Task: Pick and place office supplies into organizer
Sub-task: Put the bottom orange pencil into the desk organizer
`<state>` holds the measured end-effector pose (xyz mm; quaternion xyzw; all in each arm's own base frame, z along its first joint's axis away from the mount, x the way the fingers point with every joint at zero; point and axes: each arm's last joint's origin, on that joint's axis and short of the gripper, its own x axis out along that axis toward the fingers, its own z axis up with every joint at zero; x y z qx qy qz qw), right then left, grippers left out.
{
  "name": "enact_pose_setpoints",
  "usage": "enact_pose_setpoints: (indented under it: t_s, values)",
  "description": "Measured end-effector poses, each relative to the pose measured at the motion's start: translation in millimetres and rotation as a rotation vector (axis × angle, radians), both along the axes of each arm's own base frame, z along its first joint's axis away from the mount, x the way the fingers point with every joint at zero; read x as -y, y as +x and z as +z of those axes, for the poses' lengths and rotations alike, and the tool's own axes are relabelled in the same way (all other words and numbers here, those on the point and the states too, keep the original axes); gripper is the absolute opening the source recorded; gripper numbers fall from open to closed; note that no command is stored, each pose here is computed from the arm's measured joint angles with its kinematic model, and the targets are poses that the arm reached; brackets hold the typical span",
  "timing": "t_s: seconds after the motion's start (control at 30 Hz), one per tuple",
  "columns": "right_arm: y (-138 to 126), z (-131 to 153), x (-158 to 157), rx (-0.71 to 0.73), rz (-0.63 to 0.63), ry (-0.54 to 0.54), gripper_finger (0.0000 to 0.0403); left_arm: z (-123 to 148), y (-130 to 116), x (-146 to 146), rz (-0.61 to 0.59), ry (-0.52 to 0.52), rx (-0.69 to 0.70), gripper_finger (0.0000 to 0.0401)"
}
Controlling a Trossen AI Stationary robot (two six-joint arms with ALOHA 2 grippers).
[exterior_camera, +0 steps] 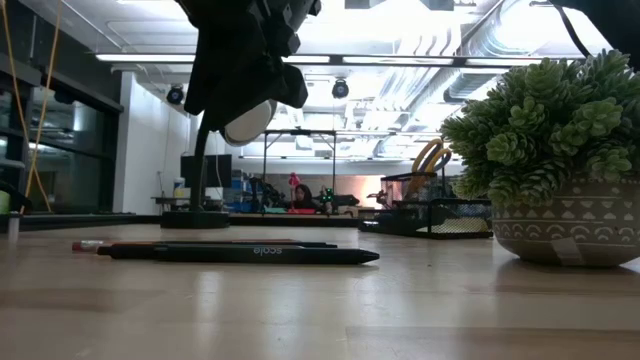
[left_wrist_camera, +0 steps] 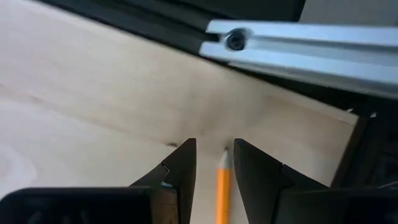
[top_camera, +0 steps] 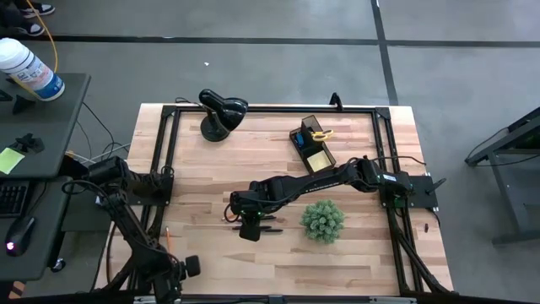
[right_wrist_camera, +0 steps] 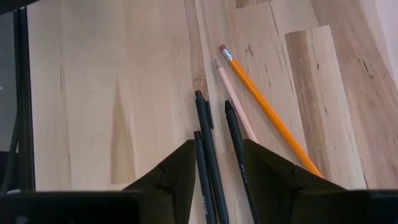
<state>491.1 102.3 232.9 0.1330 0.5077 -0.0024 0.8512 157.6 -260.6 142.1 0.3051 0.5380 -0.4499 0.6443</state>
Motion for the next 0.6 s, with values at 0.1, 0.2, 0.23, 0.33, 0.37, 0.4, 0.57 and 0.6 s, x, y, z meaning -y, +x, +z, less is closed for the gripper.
enact_pose_setpoints:
  t_s: [0.1, 0.2, 0.23, 0.33, 0.37, 0.4, 0.57, 0.6]
  values:
    - [0.0, 0.0, 0.0, 0.0, -0.001, 0.0, 0.0129, 0.0, 0.4, -0.3, 0.004, 0.006, 0.009, 0.0094]
    - [0.0, 0.0, 0.0, 0.0, -0.001, 0.0, 0.0129, 0.0, 0.2, -0.2, 0.003, 0.006, 0.008, 0.0094]
    - [0.0, 0.0, 0.0, 0.0, -0.001, 0.0, 0.0129, 0.0, 0.2, -0.2, 0.002, 0.006, 0.008, 0.0094]
    - [0.0, 0.0, 0.0, 0.0, -0.001, 0.0, 0.0129, -0.1, 0.1, -0.2, 0.002, 0.006, 0.006, 0.0094]
    - [0.0, 0.0, 0.0, 0.0, -0.001, 0.0, 0.0129, -0.1, 0.2, -0.3, 0.006, 0.006, 0.004, 0.0094]
    - [0.0, 0.0, 0.0, 0.0, -0.001, 0.0, 0.0129, -0.1, 0.1, -0.4, 0.013, 0.004, -0.001, 0.0094]
    - [0.1, 0.0, 0.0, 0.001, -0.001, 0.0, 0.0129, -0.1, -0.5, -0.2, 0.027, -0.003, -0.019, 0.0094]
    - [0.1, 0.0, 0.0, 0.001, -0.001, 0.0, 0.0129, -0.1, -0.5, -0.2, 0.027, -0.003, -0.02, 0.0094]
